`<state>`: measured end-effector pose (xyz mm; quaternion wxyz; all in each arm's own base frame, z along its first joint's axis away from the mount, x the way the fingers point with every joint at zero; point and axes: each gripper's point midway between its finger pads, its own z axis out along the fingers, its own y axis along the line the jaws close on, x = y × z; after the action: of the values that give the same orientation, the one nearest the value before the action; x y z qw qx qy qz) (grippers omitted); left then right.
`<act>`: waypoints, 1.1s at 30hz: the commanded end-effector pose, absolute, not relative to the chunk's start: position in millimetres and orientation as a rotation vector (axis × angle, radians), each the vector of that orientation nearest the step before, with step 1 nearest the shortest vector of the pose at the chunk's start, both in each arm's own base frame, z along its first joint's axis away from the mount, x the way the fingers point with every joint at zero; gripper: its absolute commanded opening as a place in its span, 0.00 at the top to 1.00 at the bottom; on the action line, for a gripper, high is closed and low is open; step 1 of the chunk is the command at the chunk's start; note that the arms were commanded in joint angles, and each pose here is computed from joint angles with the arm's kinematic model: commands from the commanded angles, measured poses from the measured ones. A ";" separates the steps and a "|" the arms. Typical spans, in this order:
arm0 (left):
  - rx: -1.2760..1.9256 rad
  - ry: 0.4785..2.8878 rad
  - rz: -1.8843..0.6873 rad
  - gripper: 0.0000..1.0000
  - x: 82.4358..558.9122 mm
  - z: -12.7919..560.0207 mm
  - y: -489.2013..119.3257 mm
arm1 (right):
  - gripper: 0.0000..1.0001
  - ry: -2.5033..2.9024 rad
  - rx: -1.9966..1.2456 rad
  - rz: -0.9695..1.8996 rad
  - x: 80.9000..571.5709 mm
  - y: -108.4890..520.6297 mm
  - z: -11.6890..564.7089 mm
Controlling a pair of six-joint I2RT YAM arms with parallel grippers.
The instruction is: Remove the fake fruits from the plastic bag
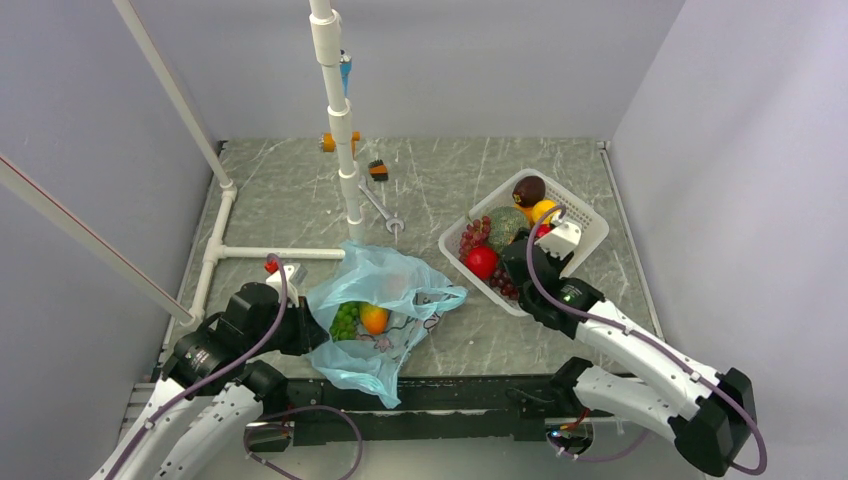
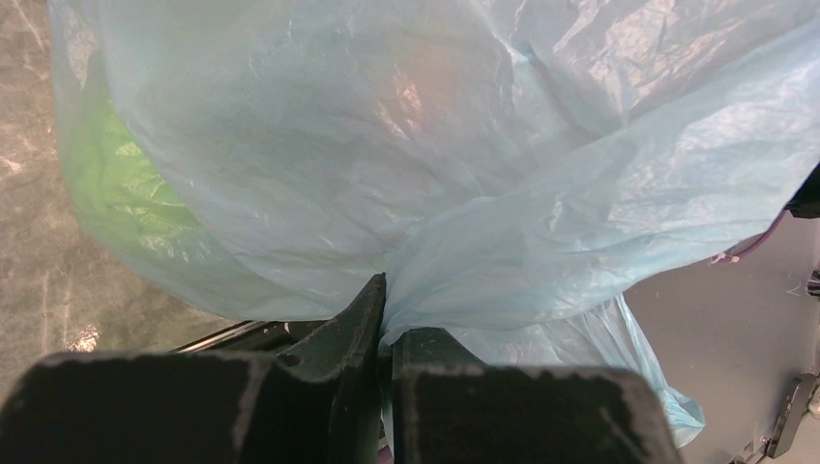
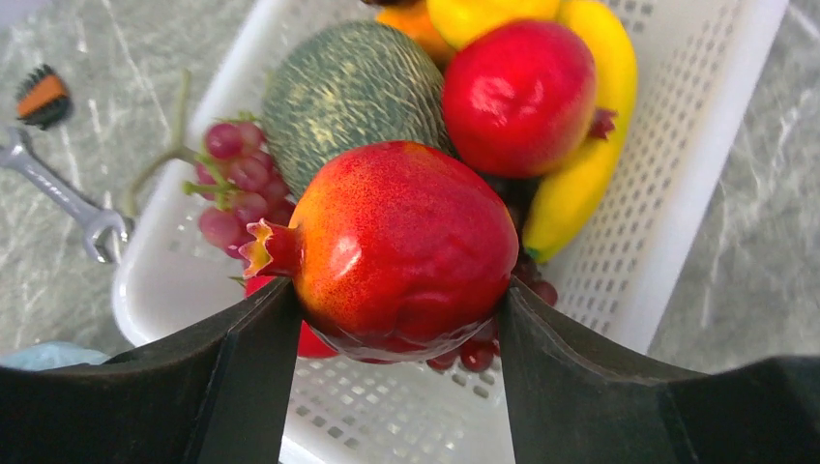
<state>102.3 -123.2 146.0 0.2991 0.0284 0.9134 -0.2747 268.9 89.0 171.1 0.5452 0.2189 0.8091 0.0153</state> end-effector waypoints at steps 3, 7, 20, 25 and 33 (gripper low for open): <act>0.105 2.391 -0.757 0.89 104.9 151.8 -127.5 | 1.00 2.042 0.647 0.129 241.4 87.2 143.0; 0.104 2.391 -0.758 0.89 104.9 151.5 -127.6 | 0.86 2.043 0.648 0.180 229.1 83.0 137.2; 0.104 2.385 -0.763 0.90 104.6 152.5 -127.8 | 0.05 2.064 0.538 0.192 227.0 86.5 139.2; 0.105 2.376 -0.766 0.89 104.8 153.8 -127.7 | 0.01 2.016 0.420 0.318 230.3 103.4 168.5; 0.112 2.385 -0.765 0.90 104.6 152.5 -128.4 | 0.01 1.888 -0.091 0.776 216.3 190.0 236.0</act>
<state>101.4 -124.1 147.3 0.3006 0.0308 0.9115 -0.2791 223.0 130.7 173.5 0.4921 0.0997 0.8439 0.1889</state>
